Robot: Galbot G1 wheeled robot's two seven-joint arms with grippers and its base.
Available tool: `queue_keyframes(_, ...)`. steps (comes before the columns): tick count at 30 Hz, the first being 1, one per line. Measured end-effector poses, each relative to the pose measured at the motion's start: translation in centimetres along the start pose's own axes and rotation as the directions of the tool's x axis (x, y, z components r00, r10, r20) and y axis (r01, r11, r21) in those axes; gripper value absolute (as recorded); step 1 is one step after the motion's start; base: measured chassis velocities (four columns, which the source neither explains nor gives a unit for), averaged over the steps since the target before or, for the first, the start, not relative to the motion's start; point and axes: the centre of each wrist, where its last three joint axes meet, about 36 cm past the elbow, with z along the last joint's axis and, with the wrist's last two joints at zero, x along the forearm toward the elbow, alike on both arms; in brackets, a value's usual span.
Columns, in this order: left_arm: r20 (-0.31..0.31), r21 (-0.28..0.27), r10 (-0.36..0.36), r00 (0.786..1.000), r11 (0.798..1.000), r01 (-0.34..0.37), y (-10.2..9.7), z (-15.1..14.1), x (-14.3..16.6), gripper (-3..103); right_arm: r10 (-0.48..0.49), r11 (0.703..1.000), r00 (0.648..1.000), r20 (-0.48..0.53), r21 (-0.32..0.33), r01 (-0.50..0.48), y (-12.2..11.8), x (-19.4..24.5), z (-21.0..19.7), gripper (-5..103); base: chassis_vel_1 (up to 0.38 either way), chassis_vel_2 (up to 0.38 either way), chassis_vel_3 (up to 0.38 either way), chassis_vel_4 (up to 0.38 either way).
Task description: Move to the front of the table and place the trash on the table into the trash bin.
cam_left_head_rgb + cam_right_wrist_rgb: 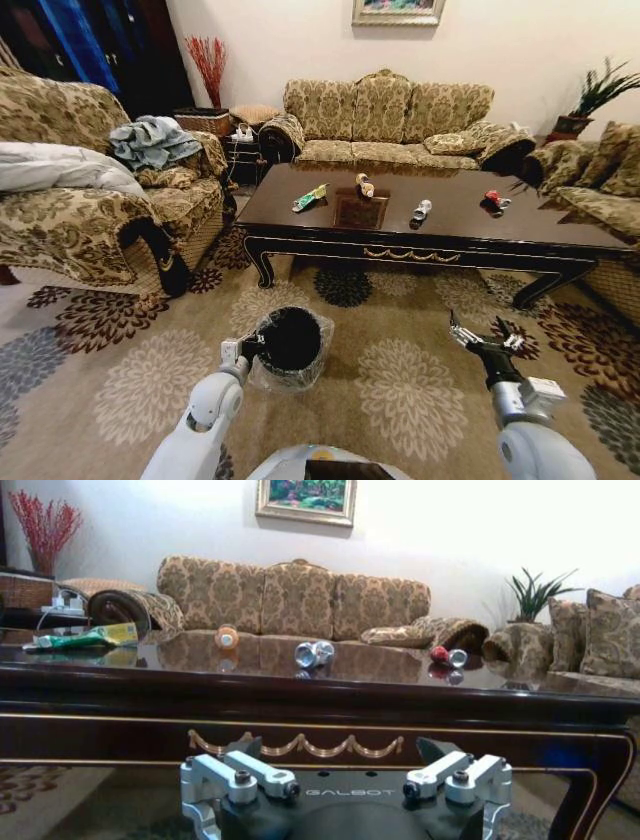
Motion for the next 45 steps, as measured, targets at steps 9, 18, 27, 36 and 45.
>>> queue_keyframes(9, 0.081, 0.037, -0.010, 0.997, 0.999, 0.007, 1.0, -0.9, 1.5, 3, -0.001, 1.000, 1.000, -0.001, 0.001, 0.001, 0.0, 0.0, 0.0, 100, 0.000, 0.000, 0.000, 0.000)
queue_keyframes(18, 0.435, 0.108, -0.060, 0.898, 0.994, 0.014, 4.1, -5.2, 8.4, 3, -0.114, 0.993, 0.993, 0.023, -0.007, 0.114, 0.1, -0.5, -4.8, 100, 0.000, 0.000, 0.000, 0.000)
queue_keyframes(27, 0.354, 0.047, -0.039, 0.935, 0.999, 0.024, 5.2, -5.5, 7.7, 3, -0.153, 0.988, 0.988, 0.035, -0.028, 0.154, -0.2, -0.5, -5.4, 100, 0.000, 0.000, 0.000, 0.000)
queue_keyframes(36, 0.186, -0.057, -0.026, 0.982, 0.998, 0.037, 8.6, -10.0, 10.4, 3, -0.277, 0.960, 0.960, 0.032, -0.034, 0.278, -0.5, -1.3, -7.5, 100, 0.000, 0.000, 0.000, 0.000)
queue_keyframes(45, 0.193, -0.056, -0.001, 0.981, 0.998, 0.012, 9.4, -12.5, 13.7, 3, -0.326, 0.944, 0.944, 0.040, -0.043, 0.328, -0.3, -1.3, -9.8, 100, 0.000, 0.000, 0.000, 0.000)
